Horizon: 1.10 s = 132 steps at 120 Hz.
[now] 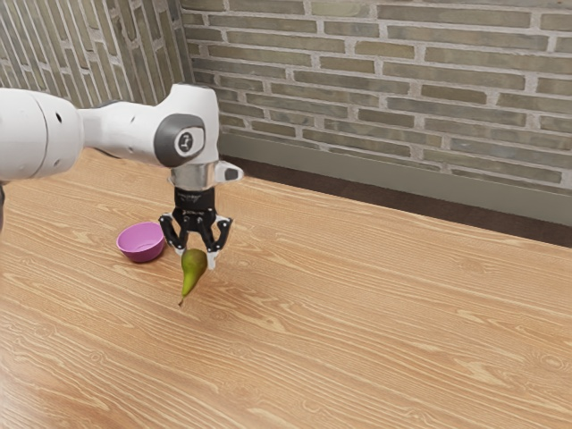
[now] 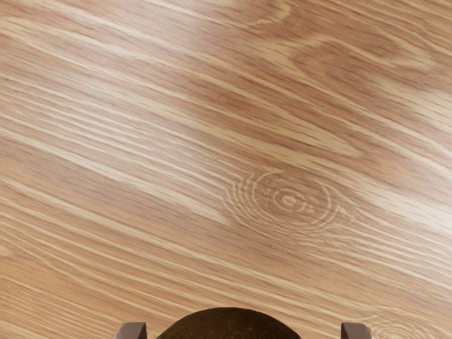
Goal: Place the pear in the bowl.
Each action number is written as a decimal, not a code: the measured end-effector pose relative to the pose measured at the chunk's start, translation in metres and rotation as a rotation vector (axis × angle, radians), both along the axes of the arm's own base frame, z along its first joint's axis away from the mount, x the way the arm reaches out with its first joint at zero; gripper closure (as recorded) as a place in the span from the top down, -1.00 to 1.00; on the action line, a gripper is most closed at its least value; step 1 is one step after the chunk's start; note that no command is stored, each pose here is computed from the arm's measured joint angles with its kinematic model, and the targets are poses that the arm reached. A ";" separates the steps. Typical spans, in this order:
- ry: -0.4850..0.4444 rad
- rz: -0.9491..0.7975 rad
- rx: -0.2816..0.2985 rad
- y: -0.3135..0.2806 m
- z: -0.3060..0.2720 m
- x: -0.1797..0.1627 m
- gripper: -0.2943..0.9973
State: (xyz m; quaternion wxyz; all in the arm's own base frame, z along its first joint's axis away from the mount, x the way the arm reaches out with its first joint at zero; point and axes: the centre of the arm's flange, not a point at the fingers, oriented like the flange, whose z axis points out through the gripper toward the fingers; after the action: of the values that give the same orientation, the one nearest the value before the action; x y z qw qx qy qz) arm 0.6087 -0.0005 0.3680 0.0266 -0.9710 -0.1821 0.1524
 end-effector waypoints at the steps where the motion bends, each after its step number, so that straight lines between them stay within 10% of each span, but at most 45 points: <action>1: -0.001 -0.002 0.001 0.002 0.001 0.000 -0.25; 132: -0.180 -0.314 0.020 0.203 0.007 0.020 -0.25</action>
State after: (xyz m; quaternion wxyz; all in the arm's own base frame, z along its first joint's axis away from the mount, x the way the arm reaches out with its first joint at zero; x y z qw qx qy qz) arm 0.6287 0.2030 0.3745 0.0435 -0.9969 -0.0312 0.0570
